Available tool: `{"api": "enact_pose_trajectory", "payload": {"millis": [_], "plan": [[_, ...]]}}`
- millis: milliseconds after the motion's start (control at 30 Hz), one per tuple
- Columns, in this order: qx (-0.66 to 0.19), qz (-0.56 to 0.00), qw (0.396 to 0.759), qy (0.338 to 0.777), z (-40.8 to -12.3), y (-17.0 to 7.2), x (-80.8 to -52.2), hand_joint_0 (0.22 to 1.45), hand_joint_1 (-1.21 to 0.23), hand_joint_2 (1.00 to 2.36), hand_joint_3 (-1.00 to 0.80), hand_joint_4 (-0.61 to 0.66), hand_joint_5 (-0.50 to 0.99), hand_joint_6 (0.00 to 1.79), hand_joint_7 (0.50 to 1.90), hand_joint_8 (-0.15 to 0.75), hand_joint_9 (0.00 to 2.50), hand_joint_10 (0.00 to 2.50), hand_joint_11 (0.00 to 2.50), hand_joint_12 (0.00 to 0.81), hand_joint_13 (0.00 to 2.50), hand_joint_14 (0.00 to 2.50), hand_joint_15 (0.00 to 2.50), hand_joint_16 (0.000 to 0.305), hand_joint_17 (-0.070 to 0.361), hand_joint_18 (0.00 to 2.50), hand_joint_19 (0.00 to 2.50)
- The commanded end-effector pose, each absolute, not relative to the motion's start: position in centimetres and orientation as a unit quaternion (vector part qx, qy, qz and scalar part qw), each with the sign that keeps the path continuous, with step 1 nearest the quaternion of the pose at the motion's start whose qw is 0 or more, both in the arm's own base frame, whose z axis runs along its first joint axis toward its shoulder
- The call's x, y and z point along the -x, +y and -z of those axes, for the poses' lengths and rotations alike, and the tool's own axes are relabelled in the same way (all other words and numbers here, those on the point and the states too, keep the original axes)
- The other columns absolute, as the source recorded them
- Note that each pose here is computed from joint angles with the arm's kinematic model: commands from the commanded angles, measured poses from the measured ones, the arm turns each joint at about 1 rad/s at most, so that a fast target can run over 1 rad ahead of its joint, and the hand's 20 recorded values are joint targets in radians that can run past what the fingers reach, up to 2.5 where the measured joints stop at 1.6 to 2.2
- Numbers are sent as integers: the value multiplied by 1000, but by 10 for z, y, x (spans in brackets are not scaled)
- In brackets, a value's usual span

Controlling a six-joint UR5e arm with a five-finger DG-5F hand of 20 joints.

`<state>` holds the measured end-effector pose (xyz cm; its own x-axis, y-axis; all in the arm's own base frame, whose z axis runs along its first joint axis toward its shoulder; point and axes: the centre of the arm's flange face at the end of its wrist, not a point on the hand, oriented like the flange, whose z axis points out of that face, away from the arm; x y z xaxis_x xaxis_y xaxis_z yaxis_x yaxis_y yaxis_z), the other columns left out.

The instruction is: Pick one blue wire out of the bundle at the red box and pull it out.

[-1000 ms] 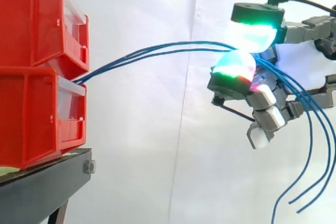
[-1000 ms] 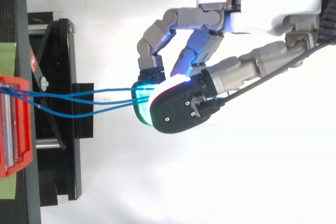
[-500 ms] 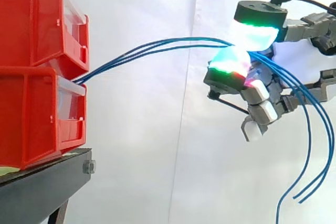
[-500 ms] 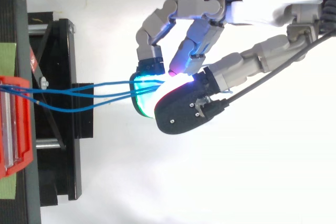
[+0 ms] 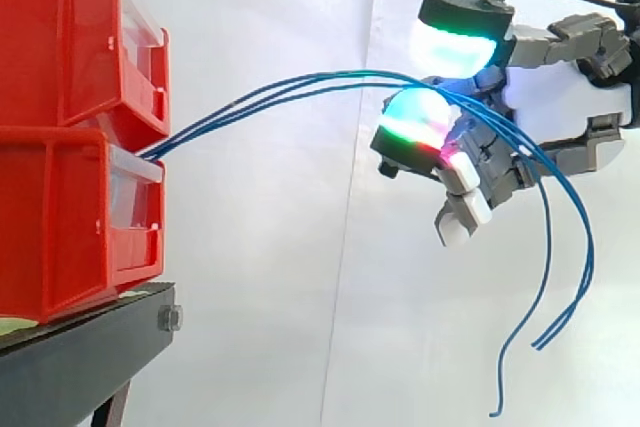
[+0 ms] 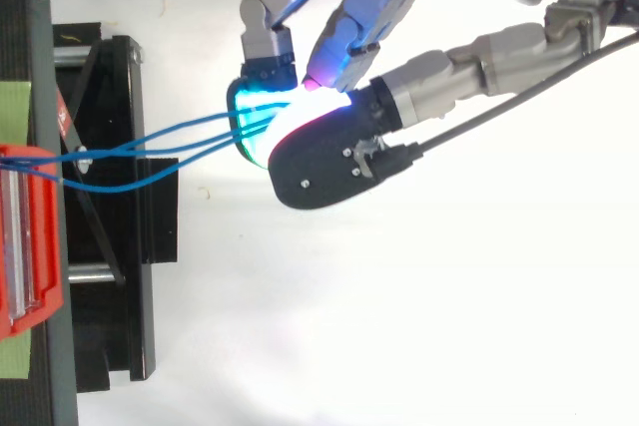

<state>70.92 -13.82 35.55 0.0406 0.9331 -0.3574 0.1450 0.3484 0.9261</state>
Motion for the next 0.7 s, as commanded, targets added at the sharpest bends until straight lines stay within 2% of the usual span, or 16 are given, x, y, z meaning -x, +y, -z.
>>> {"api": "enact_pose_trajectory", "payload": {"millis": [0, 267, 667], "plan": [[-447, -346, 567, 599, -358, -139, -709, 576, -511, 1011, -369, 204, -134, 904, 1014, 372, 998, 15, 634, 424, 933, 18, 569, 57, 127, 770, 547], [-437, -326, 578, 607, -356, -141, -710, 583, -663, 1017, -241, 206, -129, 913, 1051, 374, 1000, 14, 645, 426, 960, 20, 568, 56, 125, 815, 533], [-422, -306, 593, 613, -361, -144, -710, 596, -745, 1016, -246, 205, -133, 921, 1020, 367, 981, 13, 650, 422, 965, 19, 571, 55, 125, 825, 533]]}}
